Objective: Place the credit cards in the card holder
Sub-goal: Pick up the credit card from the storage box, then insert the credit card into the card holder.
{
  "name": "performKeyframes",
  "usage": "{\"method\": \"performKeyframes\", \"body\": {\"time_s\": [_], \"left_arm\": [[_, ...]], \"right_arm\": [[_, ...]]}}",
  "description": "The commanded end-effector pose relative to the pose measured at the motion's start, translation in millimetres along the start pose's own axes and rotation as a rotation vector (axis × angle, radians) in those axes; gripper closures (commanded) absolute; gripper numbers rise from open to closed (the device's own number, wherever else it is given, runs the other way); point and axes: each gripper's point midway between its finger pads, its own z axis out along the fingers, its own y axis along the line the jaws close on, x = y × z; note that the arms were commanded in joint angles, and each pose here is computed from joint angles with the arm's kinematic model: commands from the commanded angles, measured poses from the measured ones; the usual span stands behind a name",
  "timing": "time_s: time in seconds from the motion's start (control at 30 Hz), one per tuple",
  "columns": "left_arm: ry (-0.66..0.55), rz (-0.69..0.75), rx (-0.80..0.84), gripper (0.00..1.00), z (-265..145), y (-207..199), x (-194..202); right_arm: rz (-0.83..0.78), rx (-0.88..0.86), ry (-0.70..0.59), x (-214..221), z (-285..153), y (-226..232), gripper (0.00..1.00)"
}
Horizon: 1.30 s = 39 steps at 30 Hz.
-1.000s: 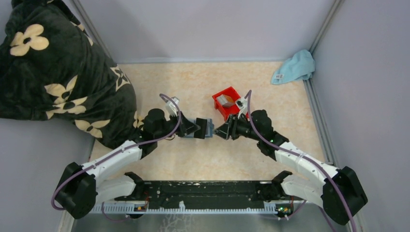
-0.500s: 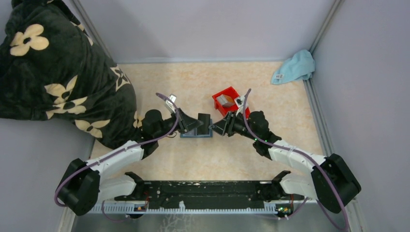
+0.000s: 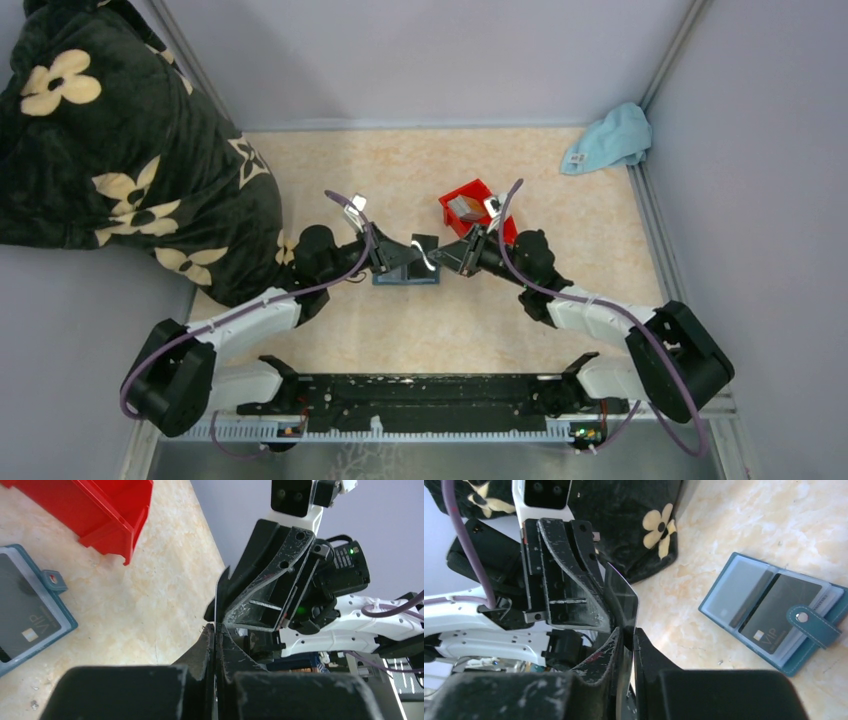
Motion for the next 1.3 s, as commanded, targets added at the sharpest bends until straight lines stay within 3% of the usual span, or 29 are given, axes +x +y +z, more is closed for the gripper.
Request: {"method": "performKeyframes", "body": {"time_s": [0.0, 0.03, 0.07, 0.13, 0.17, 0.37, 0.57, 0.67, 0.93, 1.27], "left_arm": [[-0.005, 0.000, 0.054, 1.00, 0, -9, -4], [-0.010, -0.009, 0.047, 1.00, -1, -7, -5], [-0.017, -0.022, 0.036, 0.94, -1, -4, -7], [-0.037, -0.060, 0.002, 0.61, -4, 6, -11], [-0.049, -0.083, -0.022, 0.51, -6, 12, -14], [-0.174, -0.160, -0.238, 0.42, -28, 58, -34], [-0.347, -0.150, -0.523, 0.42, -62, 99, -56], [-0.373, -0.140, -0.633, 0.44, -75, 115, -57], [-0.347, -0.156, -0.817, 0.54, -87, 152, -46], [-0.286, -0.169, -0.904, 0.55, -84, 180, -34]], "right_arm": [[0.015, -0.133, -0.031, -5, 1, 26, 1.00], [0.024, -0.143, -0.035, -5, 0, 27, 1.00], [0.028, -0.158, -0.039, -5, 0, 29, 1.00], [0.041, -0.180, -0.044, -6, 0, 32, 1.00], [0.046, -0.184, -0.048, -7, 0, 33, 1.00], [0.044, -0.152, -0.041, -10, 6, 29, 1.00], [0.011, 0.008, 0.005, -14, 22, 3, 1.00], [0.012, 0.086, 0.054, -10, 34, -15, 1.00], [0.034, 0.241, 0.156, 1, 62, -53, 1.00], [0.084, 0.363, 0.233, 23, 77, -94, 1.00]]}}
